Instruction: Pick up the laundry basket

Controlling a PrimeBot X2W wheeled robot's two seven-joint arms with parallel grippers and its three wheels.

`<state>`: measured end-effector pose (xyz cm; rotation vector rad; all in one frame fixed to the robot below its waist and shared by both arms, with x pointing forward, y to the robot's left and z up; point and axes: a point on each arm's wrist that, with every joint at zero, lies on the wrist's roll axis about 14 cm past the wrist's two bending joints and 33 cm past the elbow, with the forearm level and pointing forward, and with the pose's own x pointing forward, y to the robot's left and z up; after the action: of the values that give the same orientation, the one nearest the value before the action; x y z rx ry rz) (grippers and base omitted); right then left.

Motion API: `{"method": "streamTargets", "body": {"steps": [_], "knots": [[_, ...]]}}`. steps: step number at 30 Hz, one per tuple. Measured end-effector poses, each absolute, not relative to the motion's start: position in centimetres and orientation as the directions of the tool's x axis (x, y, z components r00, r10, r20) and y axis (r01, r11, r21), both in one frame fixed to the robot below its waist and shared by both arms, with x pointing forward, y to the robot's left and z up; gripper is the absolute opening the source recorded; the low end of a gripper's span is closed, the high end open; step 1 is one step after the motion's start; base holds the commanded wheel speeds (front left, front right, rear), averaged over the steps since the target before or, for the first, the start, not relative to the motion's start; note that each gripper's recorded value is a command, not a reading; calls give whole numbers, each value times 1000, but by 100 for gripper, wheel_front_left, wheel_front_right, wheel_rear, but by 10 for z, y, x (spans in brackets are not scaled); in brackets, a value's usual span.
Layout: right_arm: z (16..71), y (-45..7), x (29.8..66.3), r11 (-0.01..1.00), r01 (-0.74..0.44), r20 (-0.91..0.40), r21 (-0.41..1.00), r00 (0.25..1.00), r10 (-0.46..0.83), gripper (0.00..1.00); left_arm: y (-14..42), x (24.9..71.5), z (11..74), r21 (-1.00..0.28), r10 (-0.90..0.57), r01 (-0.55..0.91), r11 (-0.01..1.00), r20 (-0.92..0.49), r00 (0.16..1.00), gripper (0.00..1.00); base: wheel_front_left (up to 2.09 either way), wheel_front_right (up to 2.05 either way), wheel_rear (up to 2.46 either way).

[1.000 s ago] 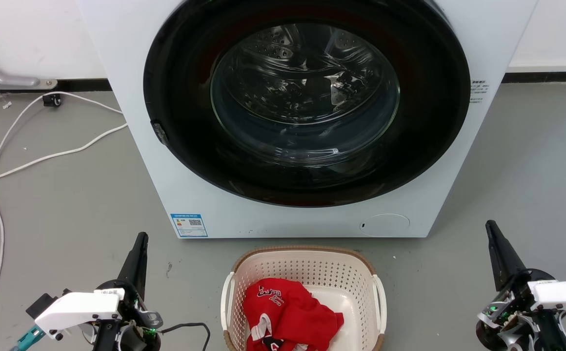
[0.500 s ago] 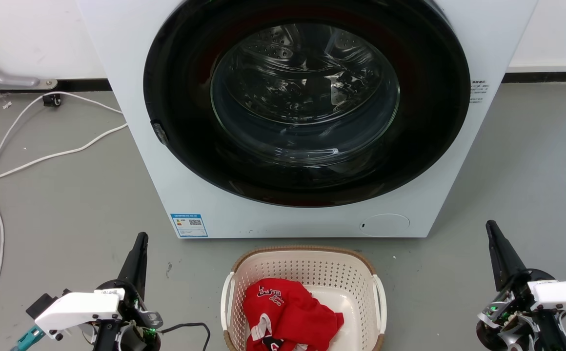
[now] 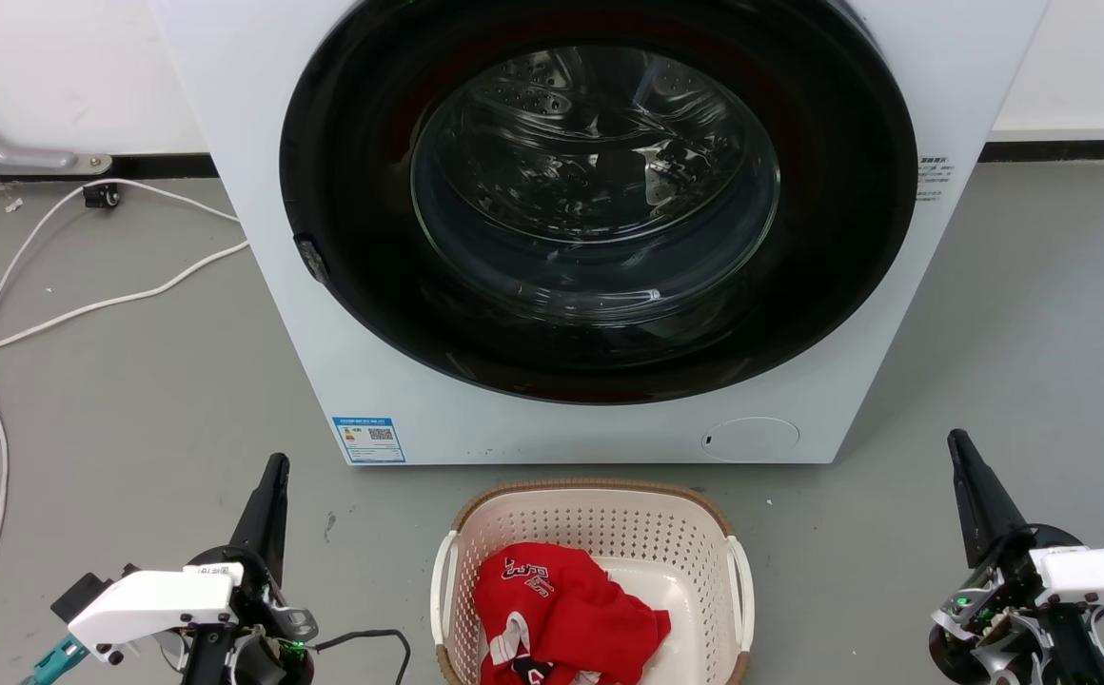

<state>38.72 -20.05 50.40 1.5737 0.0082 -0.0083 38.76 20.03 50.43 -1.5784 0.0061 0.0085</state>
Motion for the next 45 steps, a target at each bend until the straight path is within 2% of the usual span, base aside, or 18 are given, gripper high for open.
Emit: {"method": "streamTargets", "body": {"steps": [4,5,6,9,25,35,45], "knots": [[504,-201,387,-3,10,-10,1000,1000,-1,0,200,388,504,-1000,0,-9,-8,-9,1000,0,0,0,0],[502,-200,386,-4,17,-17,1000,1000,-1,100,200,387,502,-1000,0,-16,-10,-16,1000,100,0,0,0],[484,-200,378,-10,70,-70,997,998,-3,100,199,379,484,-997,1,-69,-19,-69,998,100,0,0,0],[471,-200,370,-12,109,-109,994,994,-8,100,198,371,471,-994,6,-108,-25,-109,994,100,0,0,0],[481,-202,371,88,80,-76,993,996,-49,100,209,370,476,-994,76,-95,60,-91,993,100,0,0,0],[487,-209,372,315,78,-57,946,995,-76,100,229,367,480,-981,149,-102,163,-77,986,100,0,0,0],[518,-210,378,557,5,46,830,996,-77,100,242,371,511,-921,200,-78,381,0,980,100,0,0,0]]}}
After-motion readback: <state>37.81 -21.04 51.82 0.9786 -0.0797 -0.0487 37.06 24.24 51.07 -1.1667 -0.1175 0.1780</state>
